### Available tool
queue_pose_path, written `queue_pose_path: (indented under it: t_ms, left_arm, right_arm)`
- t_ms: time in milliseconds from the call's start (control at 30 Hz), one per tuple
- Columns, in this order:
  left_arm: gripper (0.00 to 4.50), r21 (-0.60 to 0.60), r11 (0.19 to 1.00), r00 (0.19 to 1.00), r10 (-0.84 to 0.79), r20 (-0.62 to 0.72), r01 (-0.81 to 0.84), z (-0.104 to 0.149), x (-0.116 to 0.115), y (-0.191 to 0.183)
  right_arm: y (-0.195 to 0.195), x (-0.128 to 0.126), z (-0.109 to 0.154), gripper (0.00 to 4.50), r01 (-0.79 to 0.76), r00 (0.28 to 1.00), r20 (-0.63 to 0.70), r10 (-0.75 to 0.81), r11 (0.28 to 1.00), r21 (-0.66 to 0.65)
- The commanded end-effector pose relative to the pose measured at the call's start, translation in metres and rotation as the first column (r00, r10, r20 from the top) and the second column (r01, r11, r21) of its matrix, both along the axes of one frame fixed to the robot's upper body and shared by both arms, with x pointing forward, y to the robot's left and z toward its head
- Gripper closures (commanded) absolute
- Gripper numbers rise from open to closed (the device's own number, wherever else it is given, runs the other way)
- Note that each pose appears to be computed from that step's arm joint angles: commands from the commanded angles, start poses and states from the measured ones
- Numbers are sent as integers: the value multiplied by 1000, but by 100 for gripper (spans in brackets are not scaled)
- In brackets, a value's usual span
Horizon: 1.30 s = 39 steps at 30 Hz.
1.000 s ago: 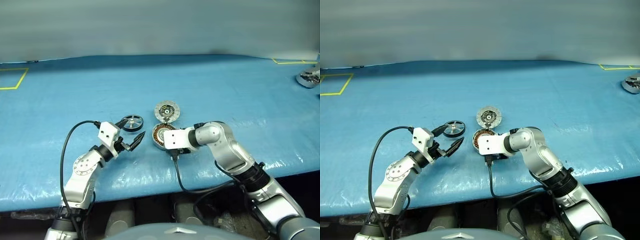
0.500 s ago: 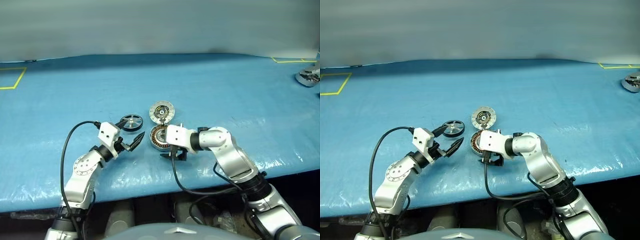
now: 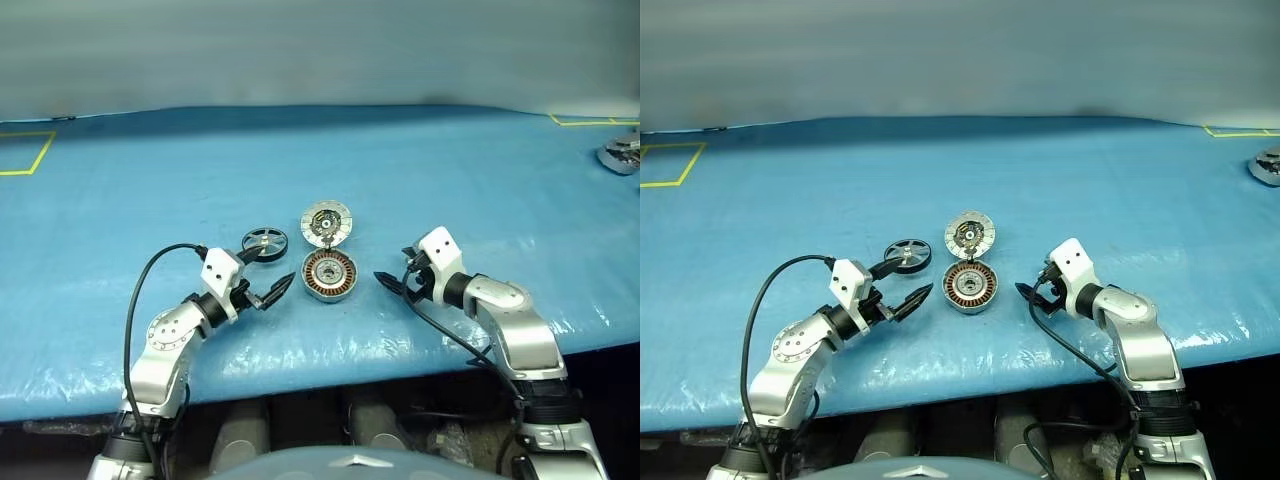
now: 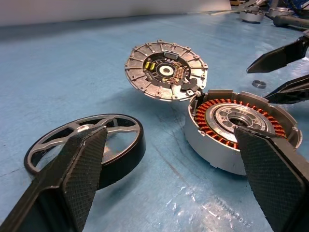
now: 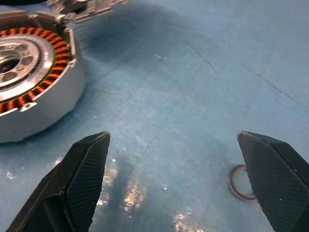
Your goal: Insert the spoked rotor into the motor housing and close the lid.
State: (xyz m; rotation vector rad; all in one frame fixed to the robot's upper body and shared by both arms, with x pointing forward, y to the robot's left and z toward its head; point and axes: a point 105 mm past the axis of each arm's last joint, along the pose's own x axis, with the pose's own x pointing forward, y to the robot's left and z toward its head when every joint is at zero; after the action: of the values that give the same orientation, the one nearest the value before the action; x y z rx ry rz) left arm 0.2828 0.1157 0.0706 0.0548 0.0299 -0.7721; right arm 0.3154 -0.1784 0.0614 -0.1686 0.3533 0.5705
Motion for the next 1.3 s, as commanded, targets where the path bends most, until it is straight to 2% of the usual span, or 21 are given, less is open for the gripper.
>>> queue_pose_path:
  t_ms: [33,167,433,533,700,1167,1300]
  left_arm:
    - [0,-14,999,999,-33,25,33,8,1,-4]
    - [0,-17,998,998,-53,25,53,9,0,-7]
    - [0,-7,999,999,-46,18,46,7,0,-5]
    - [0,-8,999,999,-42,17,42,7,0,-5]
    - [0,-9,999,999,-39,15,39,6,0,-5]
    - [0,-10,999,999,-33,14,33,6,0,-5]
    - [0,-10,1000,1000,-28,13,28,5,-1,-3]
  right_arm:
    - [-16,9,13,5,97,991,83,-102,993,65]
    - [-25,13,7,5,158,983,78,-165,983,93]
    - [-41,1,-25,5,197,979,-51,-198,980,-19]
    - [-40,-2,-30,68,193,978,-80,-194,981,-18]
    - [-36,-2,-28,228,187,979,-76,-187,982,-16]
    - [-23,6,-25,228,170,983,-78,-168,985,27]
    - [-19,6,-26,320,149,985,-91,-145,988,36]
